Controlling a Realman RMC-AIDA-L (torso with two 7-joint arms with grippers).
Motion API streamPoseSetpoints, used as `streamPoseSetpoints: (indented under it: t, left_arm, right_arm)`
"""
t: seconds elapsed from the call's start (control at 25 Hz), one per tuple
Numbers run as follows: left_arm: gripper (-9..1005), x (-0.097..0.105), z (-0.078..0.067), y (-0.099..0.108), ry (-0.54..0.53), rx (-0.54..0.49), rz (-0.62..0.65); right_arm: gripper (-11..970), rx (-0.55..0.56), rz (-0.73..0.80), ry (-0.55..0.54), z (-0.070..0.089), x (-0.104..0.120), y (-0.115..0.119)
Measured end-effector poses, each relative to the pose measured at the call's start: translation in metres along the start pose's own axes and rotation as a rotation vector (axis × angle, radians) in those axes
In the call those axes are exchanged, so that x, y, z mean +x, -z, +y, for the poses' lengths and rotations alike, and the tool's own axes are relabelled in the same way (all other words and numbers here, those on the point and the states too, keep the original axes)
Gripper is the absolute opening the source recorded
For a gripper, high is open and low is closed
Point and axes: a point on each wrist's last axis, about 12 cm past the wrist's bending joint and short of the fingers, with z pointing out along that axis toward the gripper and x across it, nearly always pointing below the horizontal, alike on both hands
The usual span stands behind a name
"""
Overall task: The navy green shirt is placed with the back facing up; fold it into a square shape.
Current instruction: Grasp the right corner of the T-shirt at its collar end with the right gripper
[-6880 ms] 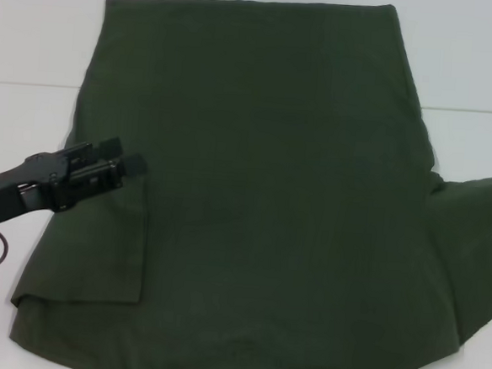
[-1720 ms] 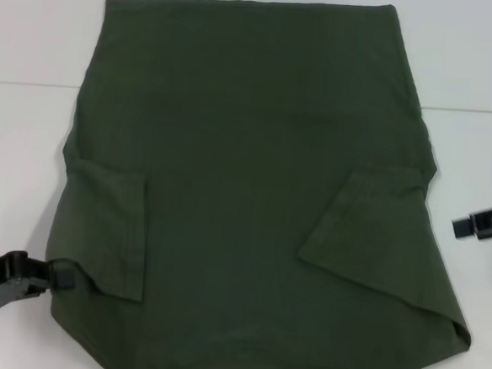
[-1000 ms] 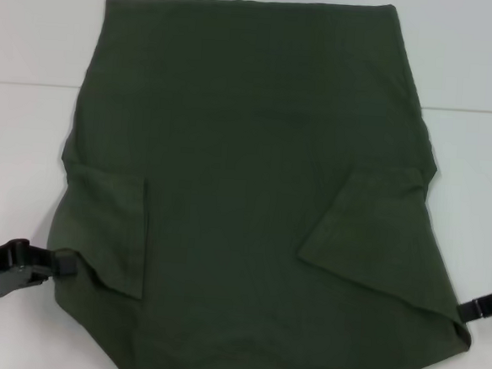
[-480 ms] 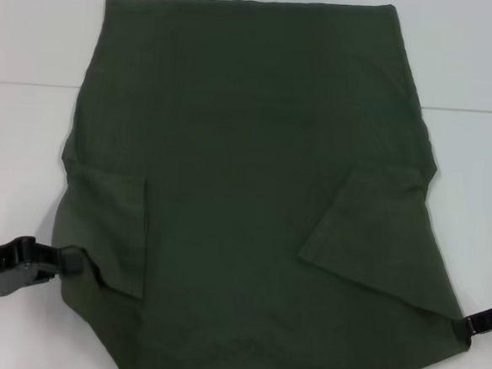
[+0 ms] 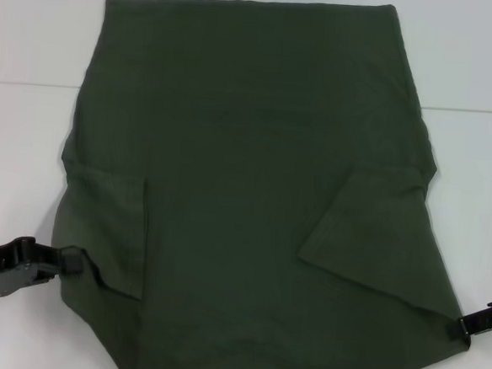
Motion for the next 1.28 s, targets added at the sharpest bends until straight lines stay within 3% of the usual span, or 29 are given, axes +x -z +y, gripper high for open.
streamPoseSetpoints:
  t: [1.0, 1.28]
  left_arm:
    - [26, -0.001, -0.001, -0.001, 0.000, 0.008, -0.006]
    - [26, -0.001, -0.001, 0.000, -0.001, 0.008, -0.007]
  right_arm:
    - [578, -0.094, -0.012, 0.038, 0.019, -0.010, -0.014]
    - [346, -0.094, -0.006, 0.041, 0.017, -0.008, -0.011]
